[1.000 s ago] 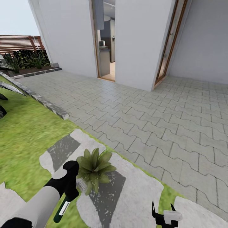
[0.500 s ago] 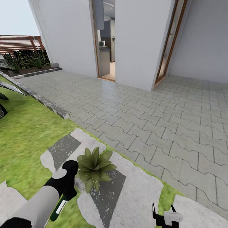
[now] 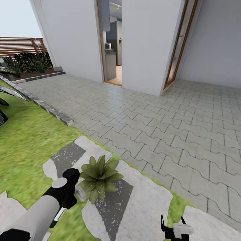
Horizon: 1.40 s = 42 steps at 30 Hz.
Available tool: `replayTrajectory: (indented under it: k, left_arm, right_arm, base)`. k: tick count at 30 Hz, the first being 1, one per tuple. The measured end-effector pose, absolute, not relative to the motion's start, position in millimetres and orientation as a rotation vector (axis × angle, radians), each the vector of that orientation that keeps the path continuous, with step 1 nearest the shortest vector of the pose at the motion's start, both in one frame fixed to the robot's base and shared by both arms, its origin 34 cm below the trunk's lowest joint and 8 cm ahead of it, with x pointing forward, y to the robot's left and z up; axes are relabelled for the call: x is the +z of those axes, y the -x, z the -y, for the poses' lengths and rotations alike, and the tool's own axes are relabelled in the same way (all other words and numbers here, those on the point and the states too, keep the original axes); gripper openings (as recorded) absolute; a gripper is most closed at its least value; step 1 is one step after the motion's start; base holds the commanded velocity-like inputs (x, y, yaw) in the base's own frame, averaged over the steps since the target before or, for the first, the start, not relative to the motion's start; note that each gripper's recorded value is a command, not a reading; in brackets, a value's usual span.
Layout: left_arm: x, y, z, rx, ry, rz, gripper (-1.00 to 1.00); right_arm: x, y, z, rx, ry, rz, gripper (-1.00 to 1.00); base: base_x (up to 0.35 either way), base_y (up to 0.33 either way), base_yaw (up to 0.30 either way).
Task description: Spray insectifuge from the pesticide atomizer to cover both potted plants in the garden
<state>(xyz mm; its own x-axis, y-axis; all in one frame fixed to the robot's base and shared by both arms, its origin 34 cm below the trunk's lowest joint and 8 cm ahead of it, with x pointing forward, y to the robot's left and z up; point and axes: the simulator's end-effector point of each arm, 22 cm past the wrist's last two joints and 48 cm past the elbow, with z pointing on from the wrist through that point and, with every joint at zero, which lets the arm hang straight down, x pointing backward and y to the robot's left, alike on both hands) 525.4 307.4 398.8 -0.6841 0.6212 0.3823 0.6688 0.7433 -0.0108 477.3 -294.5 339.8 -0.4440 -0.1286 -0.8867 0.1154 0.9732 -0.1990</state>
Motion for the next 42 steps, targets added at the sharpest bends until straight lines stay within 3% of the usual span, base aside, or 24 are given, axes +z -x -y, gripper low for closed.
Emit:
replayTrajectory:
  k: [14,32,42]
  left_arm:
    - [420.3,-558.8,-257.2,-0.045,1.035,2.716,-1.0]
    - [392.9,-509.0,-278.7,-0.027,0.972,2.578,-1.0]
    - [391.9,-514.6,-293.0,-0.098,0.977,2.586,-1.0]
  right_arm:
    - [339.9,-477.3,294.5,-0.276,0.009,-2.011,1.0]
    - [340.2,-477.7,293.1,-0.274,0.01,-2.01,1.0]
    - [340.0,-477.4,293.1,-0.274,0.01,-2.011,1.0]
  base:
    - [0.0,0.0,0.0]
    - [0.048,0.044,0.0]
    - [0.001,0.01,-0.232]
